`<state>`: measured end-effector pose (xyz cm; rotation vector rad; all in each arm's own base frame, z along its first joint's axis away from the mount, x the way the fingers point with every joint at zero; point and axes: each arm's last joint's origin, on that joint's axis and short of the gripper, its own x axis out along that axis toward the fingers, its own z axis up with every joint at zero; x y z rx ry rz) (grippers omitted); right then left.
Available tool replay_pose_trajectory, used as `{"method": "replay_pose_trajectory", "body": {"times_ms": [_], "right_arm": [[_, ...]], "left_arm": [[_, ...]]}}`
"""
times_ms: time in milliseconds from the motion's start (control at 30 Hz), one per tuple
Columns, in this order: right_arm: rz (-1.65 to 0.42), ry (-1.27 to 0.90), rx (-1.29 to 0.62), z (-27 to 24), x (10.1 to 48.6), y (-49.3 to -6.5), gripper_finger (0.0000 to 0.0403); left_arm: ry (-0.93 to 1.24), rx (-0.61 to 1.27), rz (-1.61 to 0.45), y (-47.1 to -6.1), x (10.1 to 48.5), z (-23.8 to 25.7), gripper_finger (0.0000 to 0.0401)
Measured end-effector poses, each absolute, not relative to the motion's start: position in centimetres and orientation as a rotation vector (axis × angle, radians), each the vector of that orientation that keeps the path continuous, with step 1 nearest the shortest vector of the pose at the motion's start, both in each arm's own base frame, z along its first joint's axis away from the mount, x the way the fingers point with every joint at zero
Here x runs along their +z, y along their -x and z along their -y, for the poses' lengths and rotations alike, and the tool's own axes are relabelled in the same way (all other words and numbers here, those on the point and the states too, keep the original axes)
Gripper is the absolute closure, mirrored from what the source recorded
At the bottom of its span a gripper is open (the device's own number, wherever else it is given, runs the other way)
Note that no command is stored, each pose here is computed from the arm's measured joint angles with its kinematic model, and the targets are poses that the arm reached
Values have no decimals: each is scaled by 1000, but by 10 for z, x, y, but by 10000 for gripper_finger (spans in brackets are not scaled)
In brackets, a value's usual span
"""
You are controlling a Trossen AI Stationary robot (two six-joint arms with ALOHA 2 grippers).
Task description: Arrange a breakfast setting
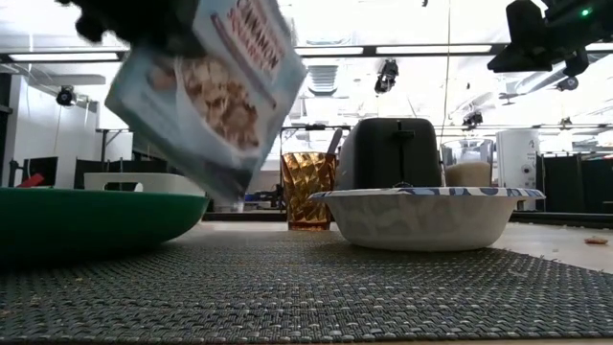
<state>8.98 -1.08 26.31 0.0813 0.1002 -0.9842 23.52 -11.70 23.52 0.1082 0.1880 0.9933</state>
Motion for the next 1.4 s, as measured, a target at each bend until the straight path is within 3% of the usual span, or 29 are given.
{"method": "replay_pose_trajectory", "body": {"times_ms": [233,500,667,867,1400], "right_arm": [[-100,-81,-984,11,263,-90,335],[-98,-83,-984,11,263,-90,335],[-96,-85,-983,11,264,-90,335],[-102,-90,-959,10,263,-91,335],[-101,-89,-959,10,263,-91,335]], "left_arm": [[-219,863,-371,-229,301,143,401],[-19,594,-697,-222,375,160,401],[55,476,-729,-221,407,159,401],[180,371,-805,-225,421,156,401],[416,146,-1007,-271,412,110,401]]}}
